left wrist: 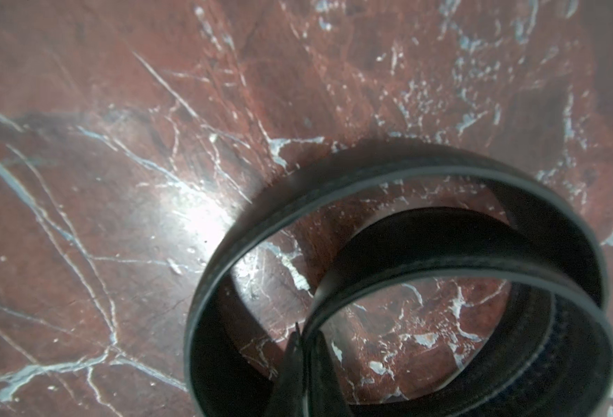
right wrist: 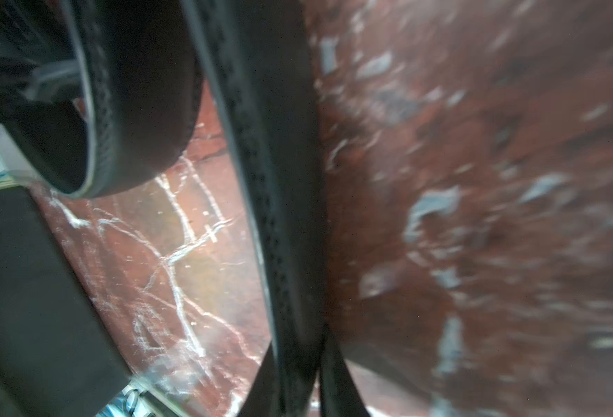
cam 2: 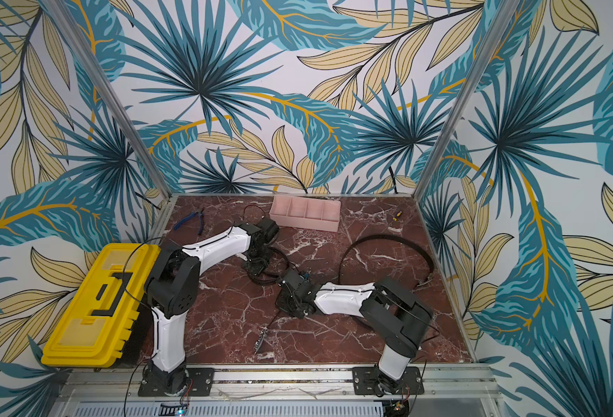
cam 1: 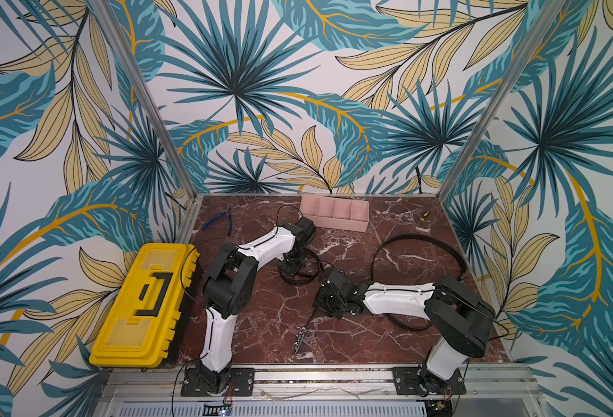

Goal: Place the belts into the storage roll
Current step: Roll the belt at the center of the board.

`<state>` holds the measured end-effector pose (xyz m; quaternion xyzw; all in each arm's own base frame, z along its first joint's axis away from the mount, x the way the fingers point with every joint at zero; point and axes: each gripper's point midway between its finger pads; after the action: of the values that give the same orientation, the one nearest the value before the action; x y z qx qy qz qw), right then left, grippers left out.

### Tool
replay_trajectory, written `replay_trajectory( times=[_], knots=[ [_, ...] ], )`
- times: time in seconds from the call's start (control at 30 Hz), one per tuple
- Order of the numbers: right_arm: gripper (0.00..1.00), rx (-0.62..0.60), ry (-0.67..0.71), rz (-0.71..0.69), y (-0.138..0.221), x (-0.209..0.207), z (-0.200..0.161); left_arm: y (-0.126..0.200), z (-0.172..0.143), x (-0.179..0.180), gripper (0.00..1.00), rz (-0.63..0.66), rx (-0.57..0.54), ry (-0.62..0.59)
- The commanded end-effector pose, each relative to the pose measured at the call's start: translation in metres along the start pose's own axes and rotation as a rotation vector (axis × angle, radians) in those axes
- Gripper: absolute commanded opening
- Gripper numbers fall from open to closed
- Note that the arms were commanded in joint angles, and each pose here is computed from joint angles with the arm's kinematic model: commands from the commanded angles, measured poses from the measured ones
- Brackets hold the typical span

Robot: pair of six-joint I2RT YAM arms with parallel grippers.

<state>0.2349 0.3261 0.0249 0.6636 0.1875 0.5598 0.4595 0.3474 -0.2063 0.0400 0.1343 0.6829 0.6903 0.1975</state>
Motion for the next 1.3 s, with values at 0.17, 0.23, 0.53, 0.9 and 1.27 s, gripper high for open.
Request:
replay_trajectory(
  times=[0.17,0.23,0.53,0.9,1.27],
  knots=[
    [0.53,0.026,0.038,0.052,0.001,0.019,-0.004,-0.033,-0.027,0.031,0.00,0.155,0.126,-0.011],
    [0.59,-0.005,0.065,0.043,0.016,0.011,0.006,-0.036,-0.028,0.031,0.00,0.161,0.141,-0.033],
    [0.74,-0.037,0.757,-0.042,0.077,0.033,0.063,-0.038,-0.023,0.037,0.00,0.167,0.184,-0.154],
    [0.66,0.006,1.155,0.093,0.033,0.044,0.095,-0.039,-0.023,0.047,0.00,0.209,0.227,-0.122],
    [0.58,-0.167,1.229,0.163,0.038,0.061,0.107,-0.029,-0.018,0.033,0.00,0.231,0.221,-0.142]
  ],
)
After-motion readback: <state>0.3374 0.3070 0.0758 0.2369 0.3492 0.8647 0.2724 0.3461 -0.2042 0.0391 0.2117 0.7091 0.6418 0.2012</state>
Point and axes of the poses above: each gripper's point midway between its finger pads, its own y axis back along the fingers, its own x axis along the line the jaws close on, z = x × y, and after that the axes turned 1 degree about y, right-handed
